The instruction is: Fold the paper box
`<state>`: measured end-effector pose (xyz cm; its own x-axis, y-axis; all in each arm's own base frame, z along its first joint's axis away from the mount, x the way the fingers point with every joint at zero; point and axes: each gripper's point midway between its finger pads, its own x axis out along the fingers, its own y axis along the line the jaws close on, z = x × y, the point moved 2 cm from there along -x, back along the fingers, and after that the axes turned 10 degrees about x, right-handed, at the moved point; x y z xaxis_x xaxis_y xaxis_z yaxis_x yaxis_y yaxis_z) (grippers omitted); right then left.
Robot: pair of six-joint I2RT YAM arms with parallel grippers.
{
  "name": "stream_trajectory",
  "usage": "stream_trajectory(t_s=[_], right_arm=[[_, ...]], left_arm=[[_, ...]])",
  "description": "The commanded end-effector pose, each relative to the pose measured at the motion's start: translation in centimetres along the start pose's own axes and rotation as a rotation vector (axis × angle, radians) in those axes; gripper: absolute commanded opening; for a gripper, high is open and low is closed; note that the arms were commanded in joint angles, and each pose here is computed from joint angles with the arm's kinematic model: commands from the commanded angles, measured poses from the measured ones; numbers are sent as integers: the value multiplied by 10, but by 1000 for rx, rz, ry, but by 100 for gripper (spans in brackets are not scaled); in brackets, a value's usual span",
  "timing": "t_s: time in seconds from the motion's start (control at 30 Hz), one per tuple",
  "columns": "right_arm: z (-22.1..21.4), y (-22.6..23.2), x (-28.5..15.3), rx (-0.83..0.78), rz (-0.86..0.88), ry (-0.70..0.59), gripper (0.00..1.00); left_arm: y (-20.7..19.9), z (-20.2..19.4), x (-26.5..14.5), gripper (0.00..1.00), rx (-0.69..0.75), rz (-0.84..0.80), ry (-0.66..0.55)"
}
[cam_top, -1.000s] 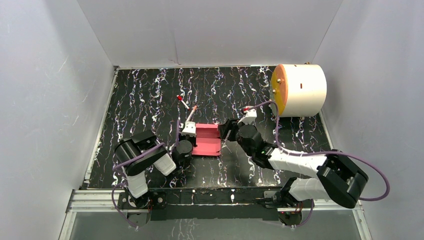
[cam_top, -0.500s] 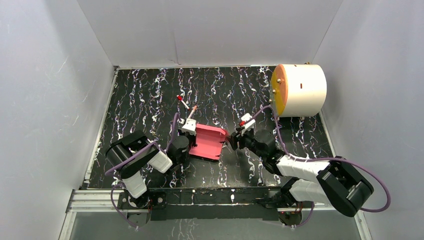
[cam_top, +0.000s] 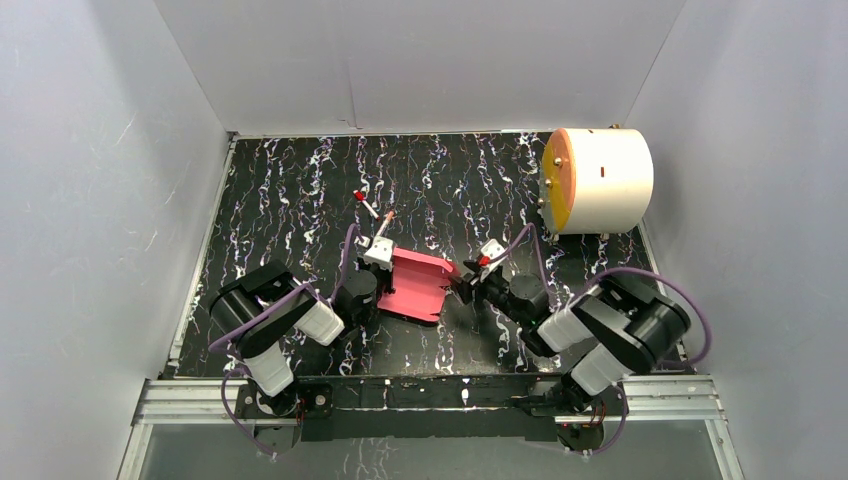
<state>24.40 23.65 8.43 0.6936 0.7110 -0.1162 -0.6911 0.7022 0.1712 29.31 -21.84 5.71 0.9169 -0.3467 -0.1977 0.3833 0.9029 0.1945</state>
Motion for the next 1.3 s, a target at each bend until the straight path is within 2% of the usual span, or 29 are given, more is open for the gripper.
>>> stream_trajectory(t_s=[0.0,0.4,0.63,0.8,0.9,1.13,1.27], right_arm=[[39,10,12,-12,44,-202,57],[23,12,22,-56,-17,-203,40],[23,15,19,-71,-47,-212,14],[26,20,15,-86,-81,-221,3],[26,25,14,-81,-82,-211,0],[24,34,18,-38,-71,-198,0],[23,35,22,-24,-71,-199,2]], left_arm=[[-6,-8,-4,0,14,-44,40],[-5,-6,-2,0,2,-31,38],[15,-8,-1,0,33,112,52],[21,-8,-2,0,115,266,72],[24,-7,-1,0,121,338,75],[27,-3,1,0,207,519,101],[16,-10,7,0,178,474,98]])
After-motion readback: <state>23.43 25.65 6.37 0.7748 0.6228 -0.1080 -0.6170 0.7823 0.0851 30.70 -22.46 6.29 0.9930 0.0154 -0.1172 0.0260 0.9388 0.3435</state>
